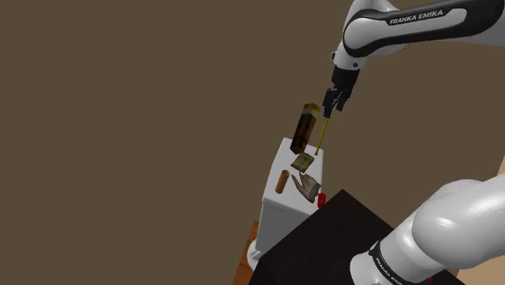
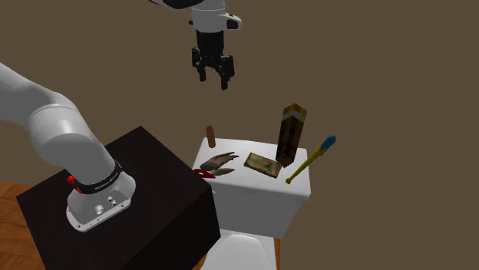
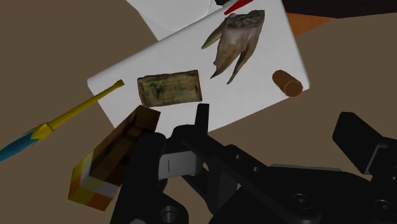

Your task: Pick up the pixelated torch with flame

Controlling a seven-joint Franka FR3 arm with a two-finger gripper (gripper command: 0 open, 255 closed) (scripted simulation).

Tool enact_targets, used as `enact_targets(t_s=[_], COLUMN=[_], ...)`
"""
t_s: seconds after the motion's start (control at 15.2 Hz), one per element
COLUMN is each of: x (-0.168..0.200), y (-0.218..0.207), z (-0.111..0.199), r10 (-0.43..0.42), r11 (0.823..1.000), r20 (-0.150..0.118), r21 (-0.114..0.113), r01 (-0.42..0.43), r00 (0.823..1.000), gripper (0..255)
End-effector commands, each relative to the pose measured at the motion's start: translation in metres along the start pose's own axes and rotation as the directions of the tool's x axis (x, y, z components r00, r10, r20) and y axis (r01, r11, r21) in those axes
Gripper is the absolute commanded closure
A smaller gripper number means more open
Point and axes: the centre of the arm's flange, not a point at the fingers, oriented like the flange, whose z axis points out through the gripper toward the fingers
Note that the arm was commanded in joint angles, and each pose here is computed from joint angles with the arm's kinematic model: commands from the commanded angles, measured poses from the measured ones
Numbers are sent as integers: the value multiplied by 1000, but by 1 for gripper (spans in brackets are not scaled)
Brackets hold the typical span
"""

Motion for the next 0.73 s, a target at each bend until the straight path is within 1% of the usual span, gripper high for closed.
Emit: enact_targets(t_s=[0.0, 0.66], x=[19, 100], y=[18, 111], z=[10, 51], r10=[6, 38], r11=[1000, 999], r20=[-6, -33], r21=[2, 18], r01=[-6, -37], r00=[1000, 999], gripper=[0, 0])
